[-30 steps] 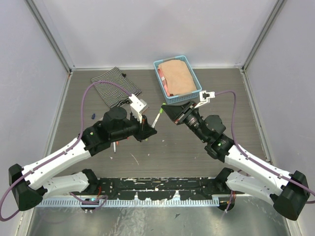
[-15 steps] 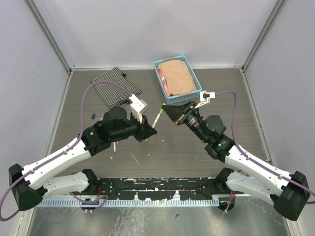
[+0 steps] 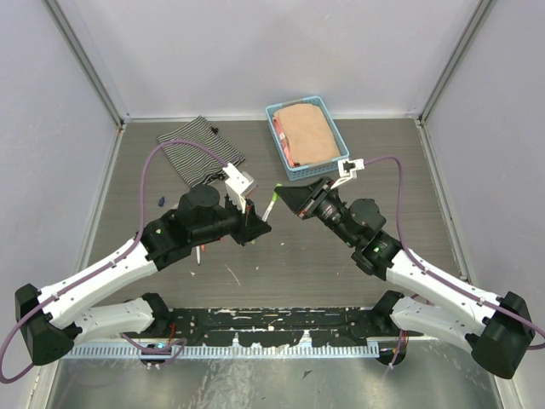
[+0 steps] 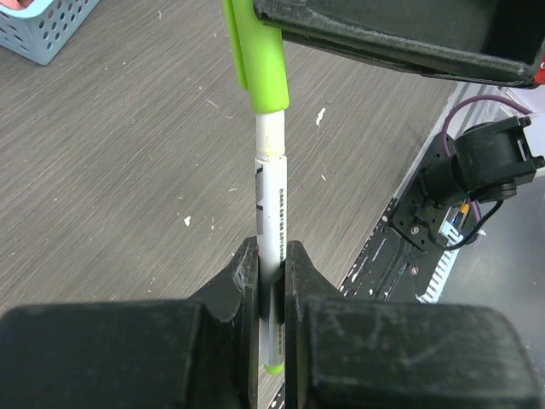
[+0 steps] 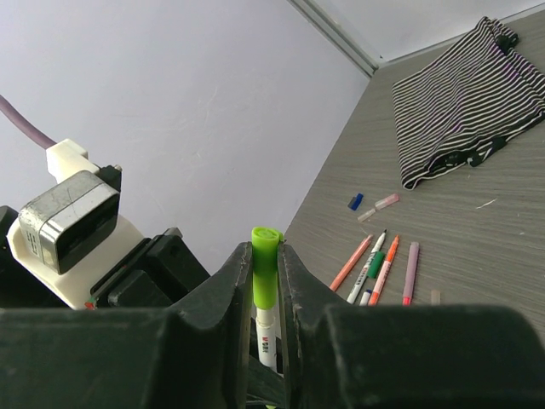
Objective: Insert the pens into the pen caps
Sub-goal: Insert the pen cap onto the pen.
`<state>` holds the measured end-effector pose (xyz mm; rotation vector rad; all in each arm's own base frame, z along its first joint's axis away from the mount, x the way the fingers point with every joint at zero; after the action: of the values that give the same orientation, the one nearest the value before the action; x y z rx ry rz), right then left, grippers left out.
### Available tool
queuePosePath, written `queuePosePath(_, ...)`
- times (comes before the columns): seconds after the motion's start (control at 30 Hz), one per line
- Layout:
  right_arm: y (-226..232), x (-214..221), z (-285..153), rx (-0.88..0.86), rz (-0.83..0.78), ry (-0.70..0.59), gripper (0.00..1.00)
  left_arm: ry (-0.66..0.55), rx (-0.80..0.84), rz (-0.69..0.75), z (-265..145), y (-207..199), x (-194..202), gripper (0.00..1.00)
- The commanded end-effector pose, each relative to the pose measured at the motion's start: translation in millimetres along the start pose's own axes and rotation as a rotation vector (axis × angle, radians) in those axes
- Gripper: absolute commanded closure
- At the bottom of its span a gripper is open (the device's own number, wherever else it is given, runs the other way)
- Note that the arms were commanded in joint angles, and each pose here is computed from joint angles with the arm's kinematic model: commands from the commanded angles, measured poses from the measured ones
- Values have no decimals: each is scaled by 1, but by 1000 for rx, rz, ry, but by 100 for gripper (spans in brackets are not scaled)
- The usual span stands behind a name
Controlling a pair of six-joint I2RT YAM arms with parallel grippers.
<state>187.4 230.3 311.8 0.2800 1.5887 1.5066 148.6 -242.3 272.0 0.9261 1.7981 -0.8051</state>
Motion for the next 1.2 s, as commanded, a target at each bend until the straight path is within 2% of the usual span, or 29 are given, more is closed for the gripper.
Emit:
queuePosePath(0.0, 13, -1, 1, -59, 5, 8, 100, -63, 2, 14, -3, -2, -14, 100)
queuePosePath(0.17, 14, -1, -1, -68, -1, 14, 99, -69, -5, 12, -3, -1, -16, 100)
queuePosePath(0.33, 11, 3, -2, -66, 2, 37, 90, -89, -9, 12, -2, -1, -23, 100)
queuePosePath(0.67, 13, -1, -12, -52, -52, 28, 48, -93, -19, 13, -1, 0, -25, 100)
queuePosePath(0.83, 19, -17, -21, 5, -128, -36, 32, -85, -21, 13, -1, 0, -22, 100)
queuePosePath(0.93, 24, -27, -24, 58, -145, -71, 28, -79, -21, 15, -1, 1, -19, 100)
queuePosePath(1.17, 34, -33, -13, 90, -135, -63, 27, -73, 2, 17, 1, -1, -16, 100)
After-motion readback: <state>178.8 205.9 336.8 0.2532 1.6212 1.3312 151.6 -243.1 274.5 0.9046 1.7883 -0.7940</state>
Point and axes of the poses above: each gripper's point midway between its finger pads, its own z axis out along the fingers, its own y axis along the line the jaws close on, x = y × z, the point moved 7 cm from there along -z, back along the fingers, and after that the axes turned 13 degrees about z, right-handed, at the moved point
